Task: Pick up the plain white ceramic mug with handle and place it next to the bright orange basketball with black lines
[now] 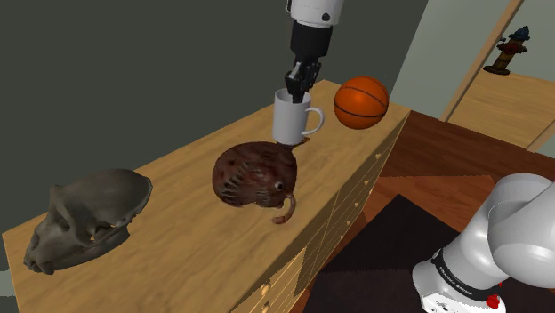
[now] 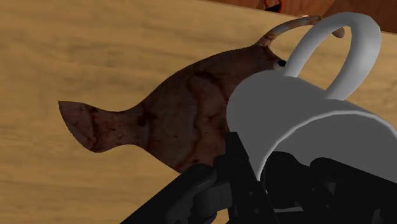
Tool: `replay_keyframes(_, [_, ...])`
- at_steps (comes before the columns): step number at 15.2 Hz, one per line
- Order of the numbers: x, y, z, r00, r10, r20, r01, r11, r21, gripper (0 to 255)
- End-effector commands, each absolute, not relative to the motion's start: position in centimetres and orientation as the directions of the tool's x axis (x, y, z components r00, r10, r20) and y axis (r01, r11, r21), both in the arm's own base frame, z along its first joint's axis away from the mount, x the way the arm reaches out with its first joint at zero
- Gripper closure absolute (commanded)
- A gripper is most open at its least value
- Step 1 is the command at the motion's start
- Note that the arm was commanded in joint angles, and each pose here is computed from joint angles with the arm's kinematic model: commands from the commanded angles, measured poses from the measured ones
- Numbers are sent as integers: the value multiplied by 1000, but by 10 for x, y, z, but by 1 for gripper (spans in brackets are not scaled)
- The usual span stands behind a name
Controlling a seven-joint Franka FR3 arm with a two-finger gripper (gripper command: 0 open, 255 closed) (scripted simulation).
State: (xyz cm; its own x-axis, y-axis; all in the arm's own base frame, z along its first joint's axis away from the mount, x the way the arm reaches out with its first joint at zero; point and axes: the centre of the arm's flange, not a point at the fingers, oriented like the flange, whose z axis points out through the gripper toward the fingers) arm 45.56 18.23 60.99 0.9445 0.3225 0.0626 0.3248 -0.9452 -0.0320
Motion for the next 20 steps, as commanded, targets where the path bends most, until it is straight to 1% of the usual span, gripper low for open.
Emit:
replay_keyframes(1, [455,183,621,945,322,62,325,-945,-32,255])
replay_keyframes(8, [455,183,656,945,322,62,325,-945,-32,255])
replay_keyframes(20, [482,27,656,945,322,62,325,-945,-32,255])
